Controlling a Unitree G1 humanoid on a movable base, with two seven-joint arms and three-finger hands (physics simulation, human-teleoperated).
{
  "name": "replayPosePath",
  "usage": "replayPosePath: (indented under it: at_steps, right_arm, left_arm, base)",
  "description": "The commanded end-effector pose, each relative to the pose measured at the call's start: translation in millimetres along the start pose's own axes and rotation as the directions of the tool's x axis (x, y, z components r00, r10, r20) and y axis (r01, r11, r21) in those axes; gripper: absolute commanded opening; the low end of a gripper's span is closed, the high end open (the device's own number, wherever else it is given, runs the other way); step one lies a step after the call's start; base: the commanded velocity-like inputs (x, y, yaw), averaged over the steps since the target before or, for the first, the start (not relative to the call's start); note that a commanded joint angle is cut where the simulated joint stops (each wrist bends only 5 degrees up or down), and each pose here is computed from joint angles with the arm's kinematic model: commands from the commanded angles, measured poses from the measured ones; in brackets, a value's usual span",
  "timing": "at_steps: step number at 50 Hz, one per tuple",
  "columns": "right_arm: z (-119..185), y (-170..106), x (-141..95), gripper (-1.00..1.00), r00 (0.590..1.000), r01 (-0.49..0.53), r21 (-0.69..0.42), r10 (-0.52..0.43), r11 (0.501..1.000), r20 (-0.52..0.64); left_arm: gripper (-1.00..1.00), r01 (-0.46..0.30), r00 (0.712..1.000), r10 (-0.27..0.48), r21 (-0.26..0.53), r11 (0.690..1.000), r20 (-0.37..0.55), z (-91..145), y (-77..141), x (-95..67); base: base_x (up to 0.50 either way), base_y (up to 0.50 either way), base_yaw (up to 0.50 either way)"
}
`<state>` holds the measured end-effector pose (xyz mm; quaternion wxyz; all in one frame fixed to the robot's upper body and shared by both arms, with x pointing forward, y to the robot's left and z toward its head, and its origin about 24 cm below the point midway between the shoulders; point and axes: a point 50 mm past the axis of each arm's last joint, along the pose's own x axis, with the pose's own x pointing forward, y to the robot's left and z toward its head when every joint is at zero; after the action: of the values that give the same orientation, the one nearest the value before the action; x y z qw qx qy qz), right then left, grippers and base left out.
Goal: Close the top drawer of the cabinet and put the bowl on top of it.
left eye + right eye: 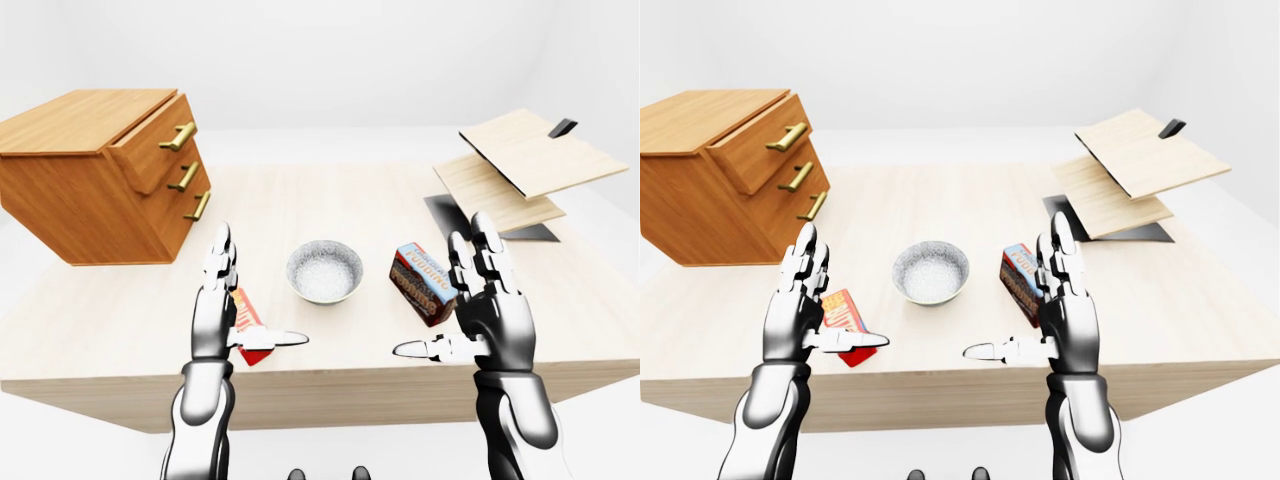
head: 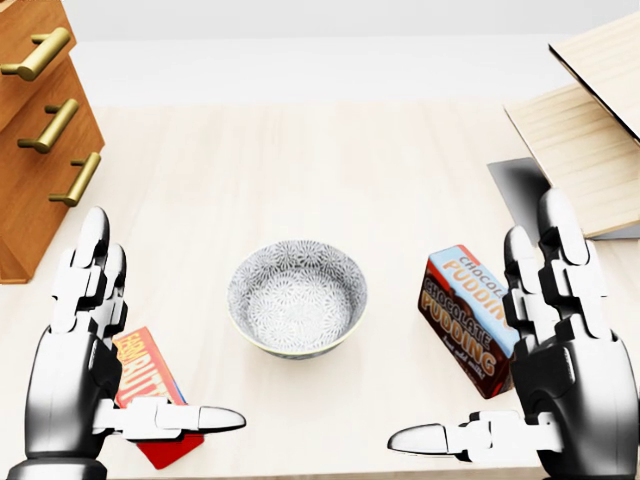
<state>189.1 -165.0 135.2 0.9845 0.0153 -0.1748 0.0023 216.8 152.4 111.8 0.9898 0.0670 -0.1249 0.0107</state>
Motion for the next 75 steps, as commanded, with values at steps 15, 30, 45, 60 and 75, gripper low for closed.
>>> replayPosePath:
  at_steps: [15,30,45,60,75]
  right_arm:
    - [-4.9,-0.5,0.7,1.00,1.000,-0.005,0.007,0.005,1.000,-0.019]
    - [-4.8,-0.6,1.0,1.00,1.000,-0.004,0.007,0.005,1.000,-0.017]
    - [-6.4,-1.7,2.4,1.00,1.000,-0.008,0.013,0.008,1.000,-0.021]
    - [-13.4,-1.6,1.5,1.00,0.999,0.004,-0.009,-0.004,1.000,-0.054]
    - [-16.0,-0.9,0.6,1.00,0.998,-0.001,-0.007,0.000,1.000,-0.066]
  left_arm:
    - [1.00,-0.005,1.000,0.005,0.000,1.000,-0.011,-4.1,1.0,4.6]
    - [1.00,-0.005,1.000,0.005,-0.003,1.000,-0.007,-3.4,1.2,5.5]
    - [1.00,-0.003,1.000,0.003,-0.004,1.000,-0.019,-6.3,0.6,5.9]
    - [1.00,0.001,1.000,-0.001,-0.002,1.000,-0.028,-8.7,-0.9,6.5]
    - [1.00,0.003,0.999,-0.003,-0.001,1.000,-0.033,-9.5,-1.2,6.0]
  base:
    - [0.21,0.00,0.00]
    - [0.22,0.00,0.00]
    - [0.10,0.00,0.00]
    - [0.00,0.00,0.00]
    - [0.00,0.22,0.00]
